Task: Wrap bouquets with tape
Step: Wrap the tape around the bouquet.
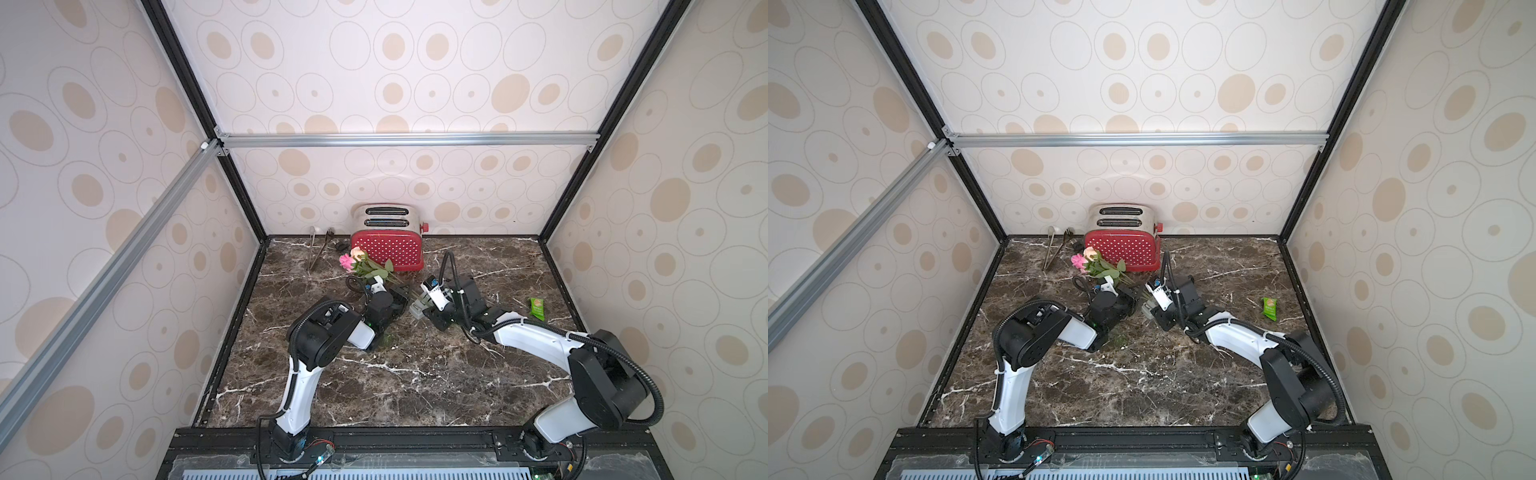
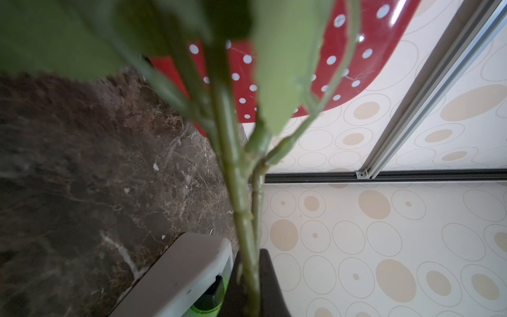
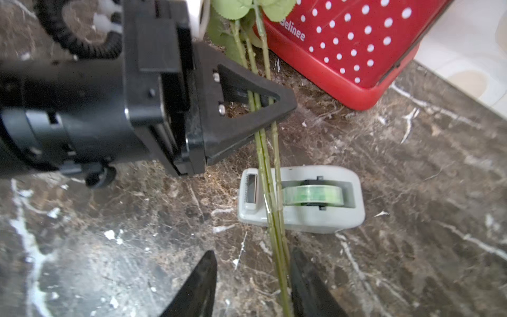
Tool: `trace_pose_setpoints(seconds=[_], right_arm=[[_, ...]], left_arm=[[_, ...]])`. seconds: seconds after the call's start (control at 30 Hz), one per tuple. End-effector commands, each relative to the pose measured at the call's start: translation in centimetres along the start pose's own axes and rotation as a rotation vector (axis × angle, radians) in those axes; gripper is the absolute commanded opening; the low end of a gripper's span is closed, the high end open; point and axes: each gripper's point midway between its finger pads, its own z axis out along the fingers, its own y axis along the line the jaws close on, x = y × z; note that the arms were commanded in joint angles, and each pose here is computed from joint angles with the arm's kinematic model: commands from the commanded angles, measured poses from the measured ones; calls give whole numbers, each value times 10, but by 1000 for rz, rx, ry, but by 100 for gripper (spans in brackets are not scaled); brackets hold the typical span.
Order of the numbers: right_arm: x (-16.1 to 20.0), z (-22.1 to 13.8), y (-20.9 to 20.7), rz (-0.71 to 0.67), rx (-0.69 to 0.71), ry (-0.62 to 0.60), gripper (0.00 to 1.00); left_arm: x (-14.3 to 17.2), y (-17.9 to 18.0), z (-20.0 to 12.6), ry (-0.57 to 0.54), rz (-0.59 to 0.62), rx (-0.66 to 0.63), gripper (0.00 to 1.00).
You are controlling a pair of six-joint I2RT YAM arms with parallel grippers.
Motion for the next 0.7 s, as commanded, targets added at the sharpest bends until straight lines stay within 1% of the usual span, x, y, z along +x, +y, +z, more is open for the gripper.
trace_pose_setpoints(seconds=[0.0, 0.23, 0.3, 0.4, 0.67], right_arm=[[-23, -1, -8, -146, 55, -103, 43], [-26, 13, -5, -205, 42, -139, 37], [-24, 18, -5, -205, 41, -126, 36], [-24, 24, -4, -228, 30, -117, 33], [-22, 32, -8, -278, 54, -103, 30]], left_arm=[[-3, -21, 5, -3, 20, 60, 0], [-3, -20, 6, -1, 16, 59, 0], [-3, -20, 6, 0, 15, 60, 0], [-3, -21, 6, 0, 13, 61, 0], [-2, -20, 8, 5, 7, 64, 0]])
